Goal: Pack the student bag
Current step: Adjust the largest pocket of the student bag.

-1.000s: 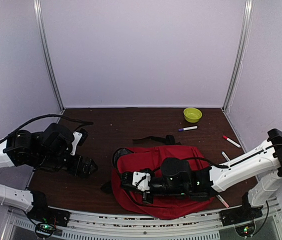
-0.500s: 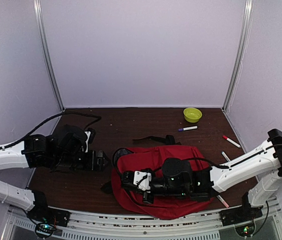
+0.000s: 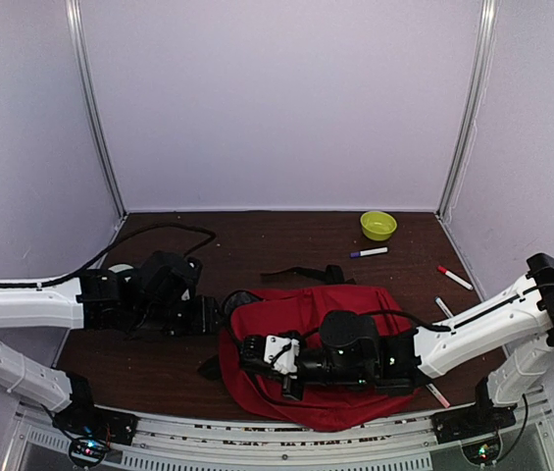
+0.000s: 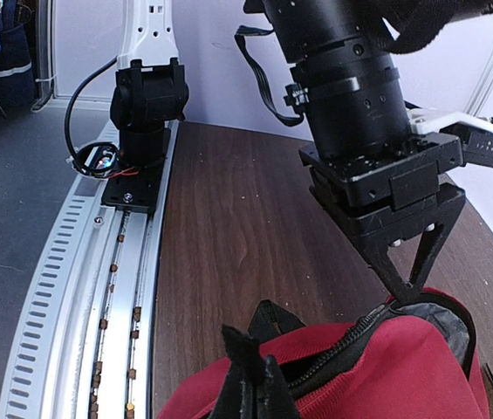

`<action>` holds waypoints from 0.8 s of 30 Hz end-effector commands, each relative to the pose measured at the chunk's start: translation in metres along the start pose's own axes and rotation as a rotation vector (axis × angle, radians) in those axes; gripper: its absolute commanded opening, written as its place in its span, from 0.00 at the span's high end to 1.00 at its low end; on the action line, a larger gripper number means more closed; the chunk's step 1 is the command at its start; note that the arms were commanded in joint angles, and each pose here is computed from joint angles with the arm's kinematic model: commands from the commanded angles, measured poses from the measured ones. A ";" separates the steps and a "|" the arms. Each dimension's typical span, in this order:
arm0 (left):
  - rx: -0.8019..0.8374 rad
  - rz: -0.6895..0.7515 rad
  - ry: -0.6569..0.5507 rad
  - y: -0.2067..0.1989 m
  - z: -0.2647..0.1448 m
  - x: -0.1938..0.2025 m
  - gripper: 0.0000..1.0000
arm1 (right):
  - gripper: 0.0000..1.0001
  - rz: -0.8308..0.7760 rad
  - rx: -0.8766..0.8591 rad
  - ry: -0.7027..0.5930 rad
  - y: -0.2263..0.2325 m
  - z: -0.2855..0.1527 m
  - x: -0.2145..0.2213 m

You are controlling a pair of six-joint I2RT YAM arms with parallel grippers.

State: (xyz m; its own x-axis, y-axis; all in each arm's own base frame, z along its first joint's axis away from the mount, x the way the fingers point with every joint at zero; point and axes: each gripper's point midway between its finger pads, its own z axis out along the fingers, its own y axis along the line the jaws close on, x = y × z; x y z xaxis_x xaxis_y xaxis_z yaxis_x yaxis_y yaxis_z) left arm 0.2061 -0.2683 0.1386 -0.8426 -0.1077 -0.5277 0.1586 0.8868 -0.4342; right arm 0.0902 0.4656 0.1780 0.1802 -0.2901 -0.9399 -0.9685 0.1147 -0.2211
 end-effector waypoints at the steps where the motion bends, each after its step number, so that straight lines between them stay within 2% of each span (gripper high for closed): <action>1: -0.037 -0.044 -0.053 0.008 0.014 -0.010 0.48 | 1.00 0.012 0.019 -0.070 -0.005 -0.010 -0.021; 9: 0.065 -0.028 -0.079 -0.014 0.035 -0.022 0.62 | 1.00 0.011 0.048 -0.062 -0.010 -0.014 -0.016; 12: 0.072 -0.020 -0.058 -0.010 0.045 -0.020 0.75 | 1.00 0.003 0.042 -0.051 -0.009 -0.015 -0.014; 16: 0.085 0.023 -0.029 -0.012 0.057 -0.016 1.00 | 1.00 0.004 0.035 -0.052 -0.007 -0.019 -0.013; 24: 0.019 0.105 -0.032 -0.010 0.056 -0.024 1.00 | 1.00 0.009 0.008 -0.035 -0.002 -0.021 -0.007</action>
State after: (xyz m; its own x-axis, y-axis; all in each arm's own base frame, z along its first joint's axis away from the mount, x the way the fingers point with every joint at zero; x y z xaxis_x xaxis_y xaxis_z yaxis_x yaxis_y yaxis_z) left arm 0.2418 -0.2960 0.0961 -0.8405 -0.0569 -0.5388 0.2121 0.8805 -0.4239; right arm 0.0928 0.4509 0.1741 0.1737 -0.3003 -0.9379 -0.9651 0.1375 -0.2228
